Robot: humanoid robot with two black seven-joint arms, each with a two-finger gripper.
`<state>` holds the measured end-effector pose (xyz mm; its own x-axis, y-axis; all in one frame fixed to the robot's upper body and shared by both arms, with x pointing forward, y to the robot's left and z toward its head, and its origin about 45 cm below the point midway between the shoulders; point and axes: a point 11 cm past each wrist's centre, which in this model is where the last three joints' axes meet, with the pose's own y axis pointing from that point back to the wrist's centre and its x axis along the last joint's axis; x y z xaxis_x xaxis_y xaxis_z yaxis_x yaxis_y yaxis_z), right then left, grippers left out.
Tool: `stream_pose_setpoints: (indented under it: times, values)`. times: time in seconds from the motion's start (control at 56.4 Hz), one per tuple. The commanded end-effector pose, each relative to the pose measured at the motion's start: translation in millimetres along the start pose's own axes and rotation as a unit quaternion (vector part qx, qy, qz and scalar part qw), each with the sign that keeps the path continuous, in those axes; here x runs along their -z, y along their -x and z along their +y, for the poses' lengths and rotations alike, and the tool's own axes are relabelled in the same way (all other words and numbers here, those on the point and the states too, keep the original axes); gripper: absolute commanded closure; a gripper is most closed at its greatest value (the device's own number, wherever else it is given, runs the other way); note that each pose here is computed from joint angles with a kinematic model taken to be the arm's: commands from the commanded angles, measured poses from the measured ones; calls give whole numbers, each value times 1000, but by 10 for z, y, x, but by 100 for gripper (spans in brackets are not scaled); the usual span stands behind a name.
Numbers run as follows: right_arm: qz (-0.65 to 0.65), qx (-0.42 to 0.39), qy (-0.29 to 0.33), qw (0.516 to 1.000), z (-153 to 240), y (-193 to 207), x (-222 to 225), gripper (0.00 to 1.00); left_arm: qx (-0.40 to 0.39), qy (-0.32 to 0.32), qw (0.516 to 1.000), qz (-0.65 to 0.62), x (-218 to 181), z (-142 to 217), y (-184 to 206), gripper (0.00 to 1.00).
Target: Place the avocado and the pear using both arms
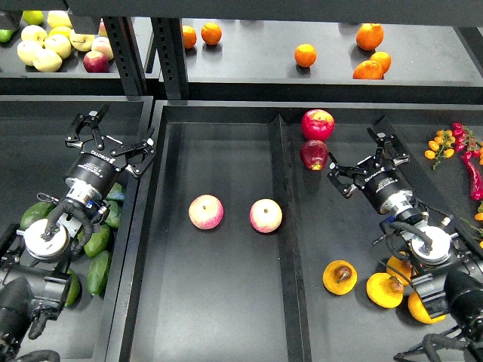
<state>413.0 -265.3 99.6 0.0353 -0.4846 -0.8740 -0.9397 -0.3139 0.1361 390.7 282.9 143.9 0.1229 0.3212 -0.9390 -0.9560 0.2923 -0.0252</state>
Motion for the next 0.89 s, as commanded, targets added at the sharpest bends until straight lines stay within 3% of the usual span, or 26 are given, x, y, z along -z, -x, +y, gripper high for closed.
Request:
stream_pose_setpoints:
  times: [0.0,0.868]
  values:
    - [-3,0,-4,1000,0,-1,22,1,7,5,1000,14,-2,-10,30,1]
    - [-8,2,-14,1000,-9,13,72,1,17,16,999,24,-24,-15,82,1]
